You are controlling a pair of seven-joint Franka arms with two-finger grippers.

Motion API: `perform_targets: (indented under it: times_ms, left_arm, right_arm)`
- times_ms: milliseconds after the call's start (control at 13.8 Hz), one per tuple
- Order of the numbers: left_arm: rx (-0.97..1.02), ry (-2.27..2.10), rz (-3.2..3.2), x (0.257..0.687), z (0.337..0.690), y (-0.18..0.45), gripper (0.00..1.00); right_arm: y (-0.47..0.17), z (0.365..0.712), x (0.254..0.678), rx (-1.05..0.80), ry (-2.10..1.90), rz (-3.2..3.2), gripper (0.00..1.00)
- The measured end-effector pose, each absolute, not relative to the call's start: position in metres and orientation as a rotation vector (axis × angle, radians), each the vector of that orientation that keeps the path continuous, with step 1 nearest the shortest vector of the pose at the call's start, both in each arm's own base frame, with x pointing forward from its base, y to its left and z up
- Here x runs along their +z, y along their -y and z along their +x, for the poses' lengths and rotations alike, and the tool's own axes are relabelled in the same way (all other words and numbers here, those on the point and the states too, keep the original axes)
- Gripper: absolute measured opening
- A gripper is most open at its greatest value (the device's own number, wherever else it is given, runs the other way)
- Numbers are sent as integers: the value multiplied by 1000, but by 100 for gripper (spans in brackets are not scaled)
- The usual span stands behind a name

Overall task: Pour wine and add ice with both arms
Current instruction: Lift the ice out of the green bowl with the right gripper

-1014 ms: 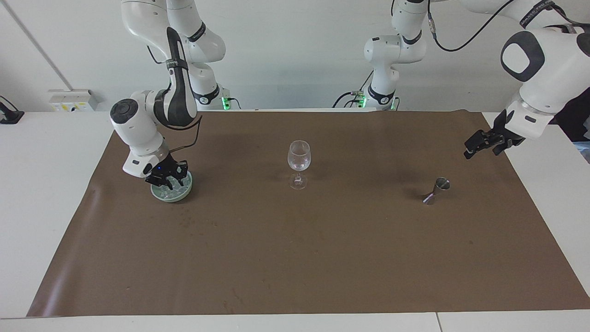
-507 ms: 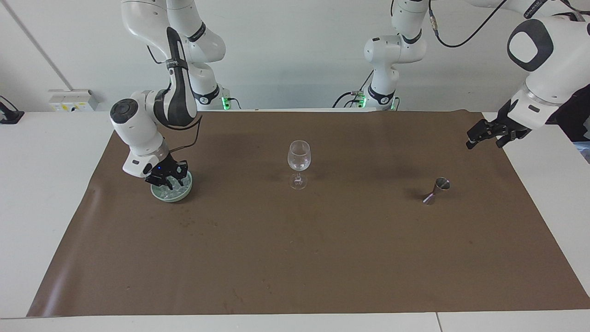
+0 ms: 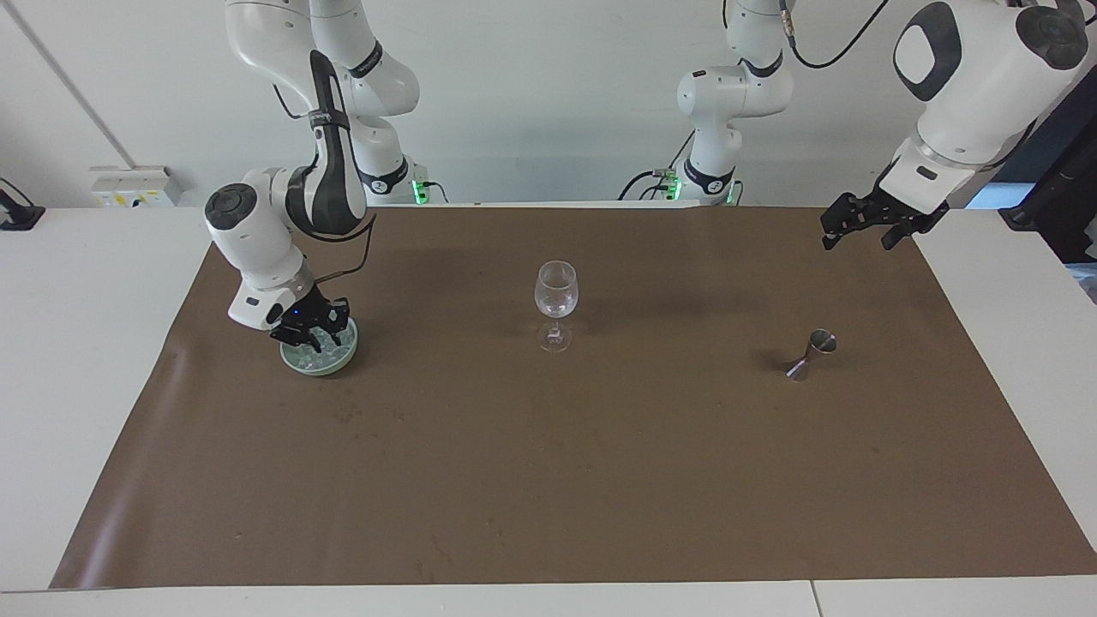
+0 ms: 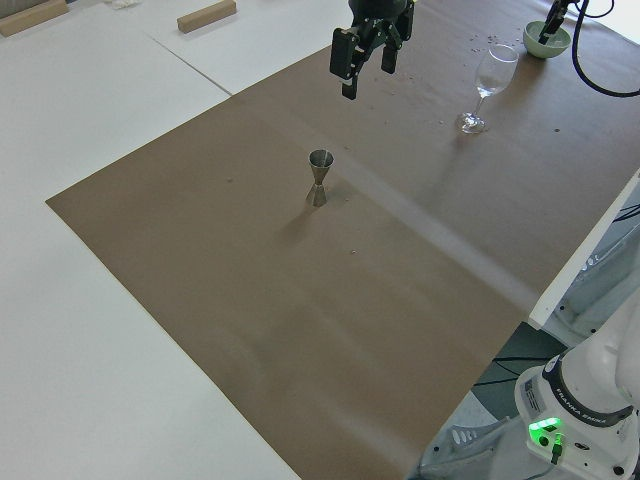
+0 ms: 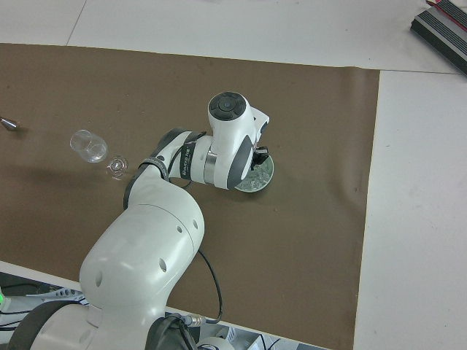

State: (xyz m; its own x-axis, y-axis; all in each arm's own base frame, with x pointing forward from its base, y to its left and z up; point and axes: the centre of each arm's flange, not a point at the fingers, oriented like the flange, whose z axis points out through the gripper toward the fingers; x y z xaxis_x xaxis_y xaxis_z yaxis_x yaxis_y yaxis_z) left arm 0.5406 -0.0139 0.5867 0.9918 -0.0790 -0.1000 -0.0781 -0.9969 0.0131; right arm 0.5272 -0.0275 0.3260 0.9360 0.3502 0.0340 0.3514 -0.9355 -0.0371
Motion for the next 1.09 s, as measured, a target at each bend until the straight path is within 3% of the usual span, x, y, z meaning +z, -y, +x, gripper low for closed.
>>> perform_targets:
  times_ms: [724,1086]
  left_arm:
    - [-155,168,3123,587,540,13,100]
    - [-133,169,3124,588,541,13,100]
  right_arm:
    - [28,530,330,-55,553,-3051,33]
    - [27,540,368,-21,561,-3036,33]
